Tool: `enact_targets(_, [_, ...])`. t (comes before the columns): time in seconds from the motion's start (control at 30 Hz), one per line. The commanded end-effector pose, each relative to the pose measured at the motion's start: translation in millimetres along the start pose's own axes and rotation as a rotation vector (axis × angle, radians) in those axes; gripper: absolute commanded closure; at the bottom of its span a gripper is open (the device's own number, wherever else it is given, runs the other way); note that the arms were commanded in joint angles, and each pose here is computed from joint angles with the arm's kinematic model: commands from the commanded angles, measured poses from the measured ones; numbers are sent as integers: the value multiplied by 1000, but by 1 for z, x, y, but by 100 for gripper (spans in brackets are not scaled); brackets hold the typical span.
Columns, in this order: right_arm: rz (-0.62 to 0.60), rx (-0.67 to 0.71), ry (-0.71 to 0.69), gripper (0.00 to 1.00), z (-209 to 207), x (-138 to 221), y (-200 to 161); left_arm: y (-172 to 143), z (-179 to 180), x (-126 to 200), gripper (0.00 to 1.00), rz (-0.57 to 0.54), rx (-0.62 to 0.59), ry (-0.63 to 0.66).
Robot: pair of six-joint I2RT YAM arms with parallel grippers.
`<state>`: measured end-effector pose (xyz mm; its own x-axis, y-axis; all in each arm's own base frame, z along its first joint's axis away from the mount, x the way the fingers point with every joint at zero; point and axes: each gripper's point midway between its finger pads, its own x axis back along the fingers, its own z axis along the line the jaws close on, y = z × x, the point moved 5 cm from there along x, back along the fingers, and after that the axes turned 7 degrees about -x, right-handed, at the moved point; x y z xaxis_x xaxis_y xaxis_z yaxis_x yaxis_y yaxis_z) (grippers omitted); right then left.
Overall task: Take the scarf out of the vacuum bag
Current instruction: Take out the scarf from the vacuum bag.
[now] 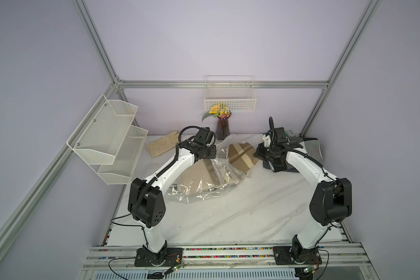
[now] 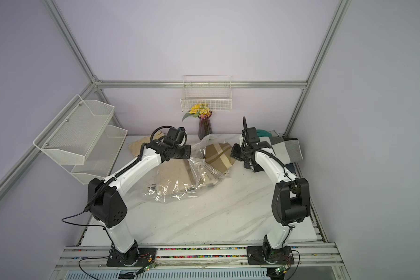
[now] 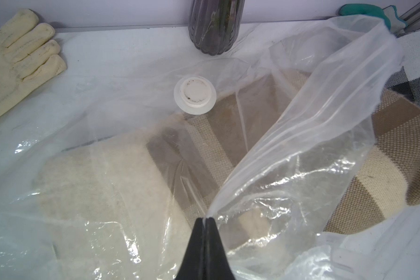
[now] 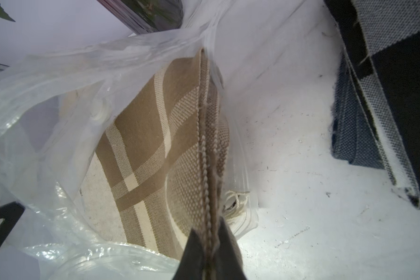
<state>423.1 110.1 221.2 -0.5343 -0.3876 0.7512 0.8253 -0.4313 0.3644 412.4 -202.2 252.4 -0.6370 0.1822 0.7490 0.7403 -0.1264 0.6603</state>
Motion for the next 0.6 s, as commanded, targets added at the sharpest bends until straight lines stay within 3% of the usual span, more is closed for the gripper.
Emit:
enact_targets(0.0, [-77, -15, 19, 100, 7, 20, 22, 15, 11, 6, 100, -46, 17, 30])
enact_targets(0.57, [-199, -165, -77, 100, -63, 57, 57, 11, 14, 3, 100, -24, 29, 36])
